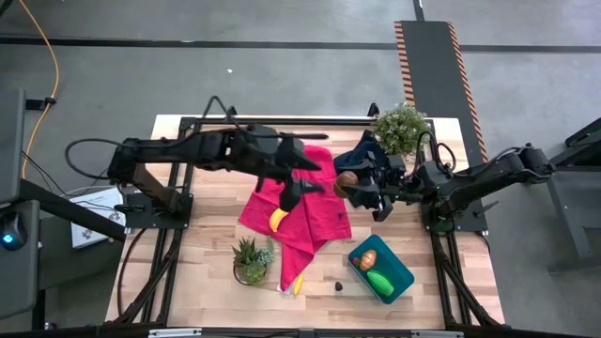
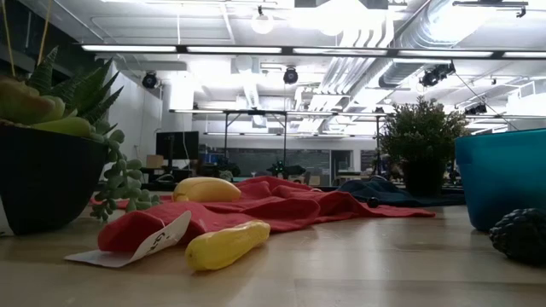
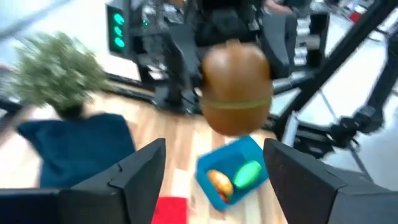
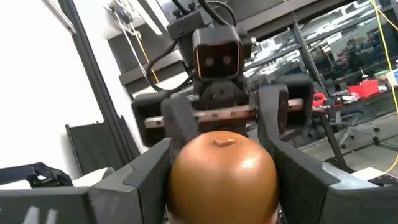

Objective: Pick and placing Produce into tupperware
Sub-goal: Put the kiwi into the blue bin

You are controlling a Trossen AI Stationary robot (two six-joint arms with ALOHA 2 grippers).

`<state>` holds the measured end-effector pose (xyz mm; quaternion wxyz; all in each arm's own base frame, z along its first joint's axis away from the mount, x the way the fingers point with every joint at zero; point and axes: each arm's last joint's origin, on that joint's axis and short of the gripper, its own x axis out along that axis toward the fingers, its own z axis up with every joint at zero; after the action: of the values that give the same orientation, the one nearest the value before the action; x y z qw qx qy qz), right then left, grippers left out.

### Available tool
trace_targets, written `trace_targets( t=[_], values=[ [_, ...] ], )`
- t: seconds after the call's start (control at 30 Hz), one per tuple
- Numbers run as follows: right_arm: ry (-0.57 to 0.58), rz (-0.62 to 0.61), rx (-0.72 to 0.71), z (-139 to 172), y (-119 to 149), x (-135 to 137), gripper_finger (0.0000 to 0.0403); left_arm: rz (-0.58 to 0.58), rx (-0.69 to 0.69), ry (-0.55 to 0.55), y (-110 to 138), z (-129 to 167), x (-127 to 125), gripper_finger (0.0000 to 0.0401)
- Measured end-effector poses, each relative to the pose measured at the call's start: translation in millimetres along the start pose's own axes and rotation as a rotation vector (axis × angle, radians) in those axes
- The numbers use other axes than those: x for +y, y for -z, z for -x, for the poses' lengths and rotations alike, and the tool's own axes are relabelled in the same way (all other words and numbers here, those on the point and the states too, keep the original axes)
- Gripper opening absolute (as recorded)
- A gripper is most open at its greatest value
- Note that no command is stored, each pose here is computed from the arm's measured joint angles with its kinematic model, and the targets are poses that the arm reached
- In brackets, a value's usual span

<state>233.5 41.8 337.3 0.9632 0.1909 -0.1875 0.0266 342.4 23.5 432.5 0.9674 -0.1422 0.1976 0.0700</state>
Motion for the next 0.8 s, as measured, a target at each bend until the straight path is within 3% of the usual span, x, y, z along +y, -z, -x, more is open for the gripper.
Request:
trace_targets(
  t=[0.33,0.47,0.8],
  values=[
    [0.003,-0.009,-0.023,0,-3,0,0.0219,0.010,-0.052,-0.119,-14,62,24,0.0228],
    [0.008,-0.009,-0.094,2,-12,0,0.0219,0.020,-0.049,-0.169,-14,81,31,0.0222],
    [-0.002,0.016,-0.111,25,-46,-2,0.0219,-0.007,0.022,-0.215,-6,94,32,0.0220]
  ],
)
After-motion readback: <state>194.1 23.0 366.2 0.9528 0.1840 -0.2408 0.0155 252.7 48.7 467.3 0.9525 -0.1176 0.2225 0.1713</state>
